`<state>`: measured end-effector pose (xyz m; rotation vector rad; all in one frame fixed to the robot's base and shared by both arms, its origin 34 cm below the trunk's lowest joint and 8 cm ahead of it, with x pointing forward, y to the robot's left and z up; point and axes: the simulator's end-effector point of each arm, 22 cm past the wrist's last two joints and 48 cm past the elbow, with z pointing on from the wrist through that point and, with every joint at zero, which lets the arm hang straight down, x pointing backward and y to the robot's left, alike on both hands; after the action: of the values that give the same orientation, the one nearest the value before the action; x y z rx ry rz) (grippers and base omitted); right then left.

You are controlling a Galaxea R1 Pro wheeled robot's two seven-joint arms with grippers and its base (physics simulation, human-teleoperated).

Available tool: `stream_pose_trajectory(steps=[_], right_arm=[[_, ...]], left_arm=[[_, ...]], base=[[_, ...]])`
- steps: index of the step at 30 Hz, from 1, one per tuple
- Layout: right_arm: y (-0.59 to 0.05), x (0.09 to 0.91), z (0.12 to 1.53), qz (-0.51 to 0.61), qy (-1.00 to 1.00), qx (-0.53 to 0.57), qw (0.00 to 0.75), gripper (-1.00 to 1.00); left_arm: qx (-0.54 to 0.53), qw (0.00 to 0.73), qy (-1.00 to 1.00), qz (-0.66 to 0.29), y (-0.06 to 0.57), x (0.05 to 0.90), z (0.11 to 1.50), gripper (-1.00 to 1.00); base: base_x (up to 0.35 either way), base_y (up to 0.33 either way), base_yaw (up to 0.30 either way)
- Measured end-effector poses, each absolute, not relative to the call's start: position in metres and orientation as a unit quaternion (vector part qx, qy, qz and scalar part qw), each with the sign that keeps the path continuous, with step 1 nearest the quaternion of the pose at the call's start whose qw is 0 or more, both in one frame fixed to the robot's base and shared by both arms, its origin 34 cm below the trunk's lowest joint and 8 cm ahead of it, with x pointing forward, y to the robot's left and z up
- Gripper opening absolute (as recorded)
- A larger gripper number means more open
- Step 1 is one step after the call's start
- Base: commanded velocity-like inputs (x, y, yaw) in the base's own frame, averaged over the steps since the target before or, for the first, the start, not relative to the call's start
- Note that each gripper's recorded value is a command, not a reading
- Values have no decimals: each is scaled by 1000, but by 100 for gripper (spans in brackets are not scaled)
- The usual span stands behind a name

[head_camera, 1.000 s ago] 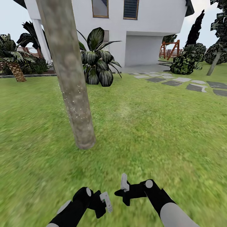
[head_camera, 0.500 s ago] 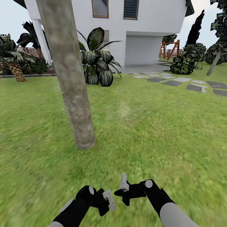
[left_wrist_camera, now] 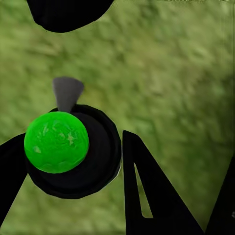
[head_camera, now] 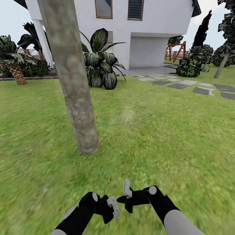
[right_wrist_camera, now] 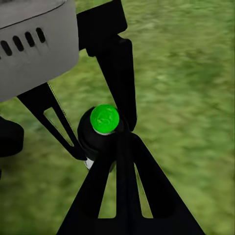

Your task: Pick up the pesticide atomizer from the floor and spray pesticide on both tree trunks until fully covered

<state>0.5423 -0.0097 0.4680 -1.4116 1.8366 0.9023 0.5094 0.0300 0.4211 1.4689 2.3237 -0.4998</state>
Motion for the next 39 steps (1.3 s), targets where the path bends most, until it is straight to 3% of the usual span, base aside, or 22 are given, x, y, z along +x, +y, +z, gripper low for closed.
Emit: stream_pose_trajectory(steps=[39], right_arm=[[-10, 542, 468, 344, 700, -537, 322, -100]], left_arm=[[520, 172, 811, -205, 16, 503, 428, -100]], base=[[0, 0, 0]])
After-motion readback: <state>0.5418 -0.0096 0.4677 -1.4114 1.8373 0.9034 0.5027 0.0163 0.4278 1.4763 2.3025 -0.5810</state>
